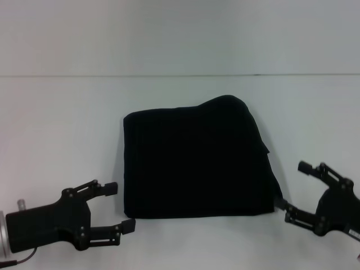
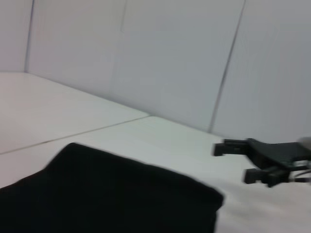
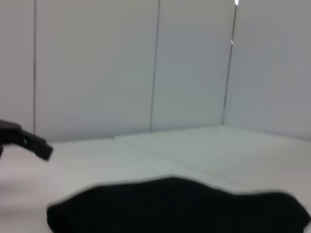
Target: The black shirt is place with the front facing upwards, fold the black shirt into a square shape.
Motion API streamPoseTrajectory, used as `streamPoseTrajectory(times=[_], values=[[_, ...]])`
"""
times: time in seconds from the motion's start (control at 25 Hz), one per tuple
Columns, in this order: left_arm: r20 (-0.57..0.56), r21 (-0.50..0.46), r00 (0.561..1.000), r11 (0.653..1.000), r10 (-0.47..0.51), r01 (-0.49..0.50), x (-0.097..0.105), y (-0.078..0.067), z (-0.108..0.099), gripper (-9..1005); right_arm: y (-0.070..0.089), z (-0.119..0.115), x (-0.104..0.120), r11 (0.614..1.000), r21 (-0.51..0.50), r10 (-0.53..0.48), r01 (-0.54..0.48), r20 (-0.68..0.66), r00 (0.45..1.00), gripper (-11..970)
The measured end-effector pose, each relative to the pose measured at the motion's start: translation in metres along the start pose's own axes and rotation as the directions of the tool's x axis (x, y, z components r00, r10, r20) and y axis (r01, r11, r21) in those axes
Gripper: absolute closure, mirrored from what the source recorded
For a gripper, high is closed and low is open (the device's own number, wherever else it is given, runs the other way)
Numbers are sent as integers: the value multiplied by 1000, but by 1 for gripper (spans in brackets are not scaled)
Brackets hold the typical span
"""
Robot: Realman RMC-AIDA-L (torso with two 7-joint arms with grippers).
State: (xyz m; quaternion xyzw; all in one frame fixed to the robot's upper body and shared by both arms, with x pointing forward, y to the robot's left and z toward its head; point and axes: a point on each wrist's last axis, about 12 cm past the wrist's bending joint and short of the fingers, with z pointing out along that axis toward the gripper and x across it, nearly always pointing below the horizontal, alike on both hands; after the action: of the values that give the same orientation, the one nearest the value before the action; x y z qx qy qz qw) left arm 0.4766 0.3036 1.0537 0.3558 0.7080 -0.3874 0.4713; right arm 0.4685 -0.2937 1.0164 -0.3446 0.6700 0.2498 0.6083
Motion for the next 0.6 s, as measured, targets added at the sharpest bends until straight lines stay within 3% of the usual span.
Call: streamPoseTrajectory(times=[0.28, 0.6], values=[[-71, -105, 997, 994, -16, 9, 22, 3, 0, 51, 5, -2, 17, 999, 45, 9, -4, -92, 996, 20], [-65, -103, 998, 995, -20, 13, 21, 3, -1, 52, 6, -1, 16, 999, 32, 8, -5, -89, 996, 21]])
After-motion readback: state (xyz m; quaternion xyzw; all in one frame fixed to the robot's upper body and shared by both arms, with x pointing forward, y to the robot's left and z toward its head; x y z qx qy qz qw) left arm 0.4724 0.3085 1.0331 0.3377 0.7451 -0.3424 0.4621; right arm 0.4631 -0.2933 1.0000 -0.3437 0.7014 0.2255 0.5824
